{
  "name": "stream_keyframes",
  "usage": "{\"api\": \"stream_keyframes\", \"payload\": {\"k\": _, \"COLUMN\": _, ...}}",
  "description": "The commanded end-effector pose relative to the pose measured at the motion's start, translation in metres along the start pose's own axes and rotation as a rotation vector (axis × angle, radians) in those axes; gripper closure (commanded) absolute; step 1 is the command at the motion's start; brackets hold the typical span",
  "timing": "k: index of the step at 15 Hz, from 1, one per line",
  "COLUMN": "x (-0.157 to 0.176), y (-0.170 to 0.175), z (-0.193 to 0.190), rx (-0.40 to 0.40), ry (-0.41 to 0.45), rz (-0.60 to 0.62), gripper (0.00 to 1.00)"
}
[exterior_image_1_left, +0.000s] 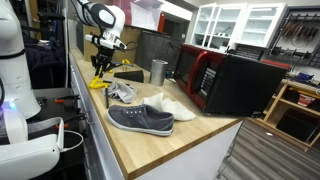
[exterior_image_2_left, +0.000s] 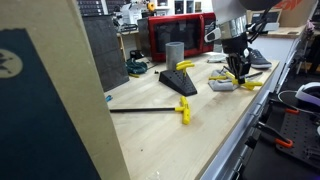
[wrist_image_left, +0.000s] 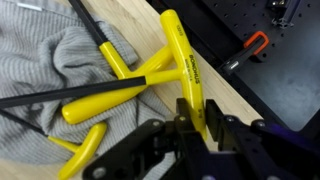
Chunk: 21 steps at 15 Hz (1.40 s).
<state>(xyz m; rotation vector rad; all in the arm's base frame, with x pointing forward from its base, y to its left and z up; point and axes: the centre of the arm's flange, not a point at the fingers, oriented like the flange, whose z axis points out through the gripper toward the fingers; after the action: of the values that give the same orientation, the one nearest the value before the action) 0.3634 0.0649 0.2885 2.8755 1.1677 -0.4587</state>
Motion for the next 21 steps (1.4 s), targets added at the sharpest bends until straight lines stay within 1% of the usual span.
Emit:
{"api": "stream_keyframes", "payload": {"k": 1, "x": 0.003, "y": -0.003, "z": -0.038, "rx": -0.014, "ry": 0.076, "rz": 0.021, "gripper": 0.94}}
{"api": "stream_keyframes", "payload": {"k": 6, "x": 0.007, "y": 0.009, "z": -0.096, "rx": -0.002, "ry": 0.252, "rz": 0.092, "gripper": 0.94}}
{"api": "stream_keyframes", "payload": {"k": 9, "x": 0.009, "y": 0.018, "z": -0.127, "rx": 0.035, "ry": 0.371, "rz": 0.142, "gripper": 0.94}}
{"api": "stream_keyframes", "payload": {"k": 11, "x": 0.01, "y": 0.023, "z": -0.141, "rx": 0.063, "ry": 0.424, "rz": 0.166, "gripper": 0.94}}
{"api": "stream_keyframes", "payload": {"k": 13, "x": 0.01, "y": 0.025, "z": -0.148, "rx": 0.075, "ry": 0.452, "rz": 0.182, "gripper": 0.94}}
{"api": "stream_keyframes", "payload": {"k": 17, "x": 0.002, "y": 0.03, "z": -0.145, "rx": 0.105, "ry": 0.481, "rz": 0.215, "gripper": 0.94}}
{"api": "stream_keyframes", "payload": {"k": 21, "x": -0.008, "y": 0.031, "z": -0.152, "rx": 0.134, "ry": 0.526, "rz": 0.241, "gripper": 0.94}}
